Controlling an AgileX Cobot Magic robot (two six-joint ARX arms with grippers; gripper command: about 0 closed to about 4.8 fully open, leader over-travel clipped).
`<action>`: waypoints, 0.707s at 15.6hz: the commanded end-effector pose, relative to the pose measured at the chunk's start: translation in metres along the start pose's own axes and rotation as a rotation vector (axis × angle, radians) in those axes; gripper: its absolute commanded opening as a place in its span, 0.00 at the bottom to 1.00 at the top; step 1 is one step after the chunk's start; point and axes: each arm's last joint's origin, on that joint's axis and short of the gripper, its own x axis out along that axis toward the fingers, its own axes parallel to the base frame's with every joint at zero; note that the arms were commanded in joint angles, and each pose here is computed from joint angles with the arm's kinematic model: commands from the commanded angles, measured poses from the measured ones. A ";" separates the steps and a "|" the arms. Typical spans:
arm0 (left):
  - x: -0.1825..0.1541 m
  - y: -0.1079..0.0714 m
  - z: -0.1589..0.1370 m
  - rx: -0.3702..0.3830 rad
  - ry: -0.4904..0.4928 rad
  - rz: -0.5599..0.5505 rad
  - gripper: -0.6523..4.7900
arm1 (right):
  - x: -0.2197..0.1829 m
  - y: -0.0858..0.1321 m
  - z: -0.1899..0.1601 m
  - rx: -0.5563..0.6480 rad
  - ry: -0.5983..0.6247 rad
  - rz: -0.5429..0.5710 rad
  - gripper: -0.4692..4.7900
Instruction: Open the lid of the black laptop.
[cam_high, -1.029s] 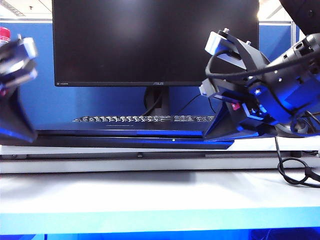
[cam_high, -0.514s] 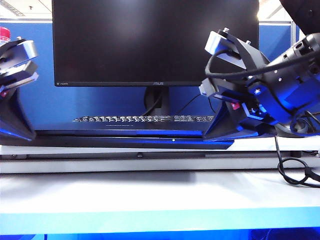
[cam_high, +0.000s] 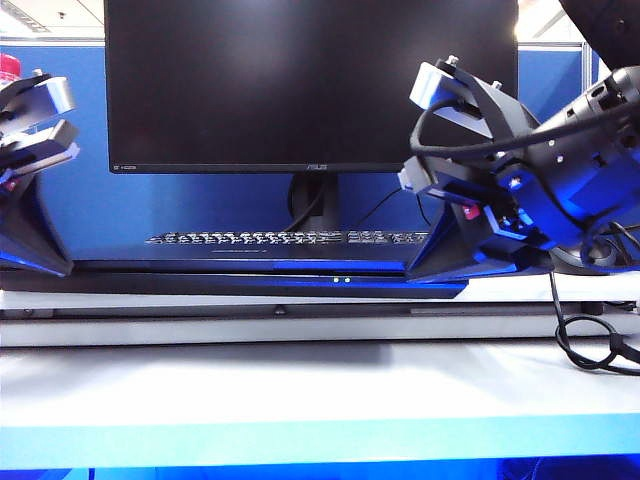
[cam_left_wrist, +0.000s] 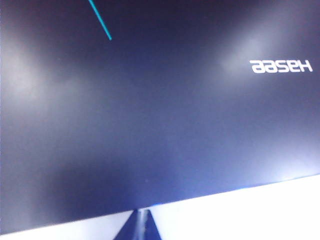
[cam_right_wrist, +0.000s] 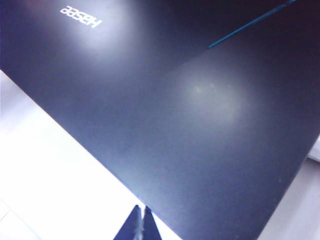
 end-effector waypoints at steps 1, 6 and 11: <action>0.000 -0.001 0.002 0.003 -0.020 -0.019 0.16 | -0.001 0.000 0.010 0.002 -0.081 -0.009 0.08; 0.002 -0.001 0.002 0.004 -0.021 -0.020 0.16 | -0.001 0.000 0.010 0.002 -0.082 -0.010 0.08; 0.006 -0.001 0.004 0.000 -0.033 -0.022 0.16 | -0.001 0.000 0.010 0.002 -0.081 -0.010 0.08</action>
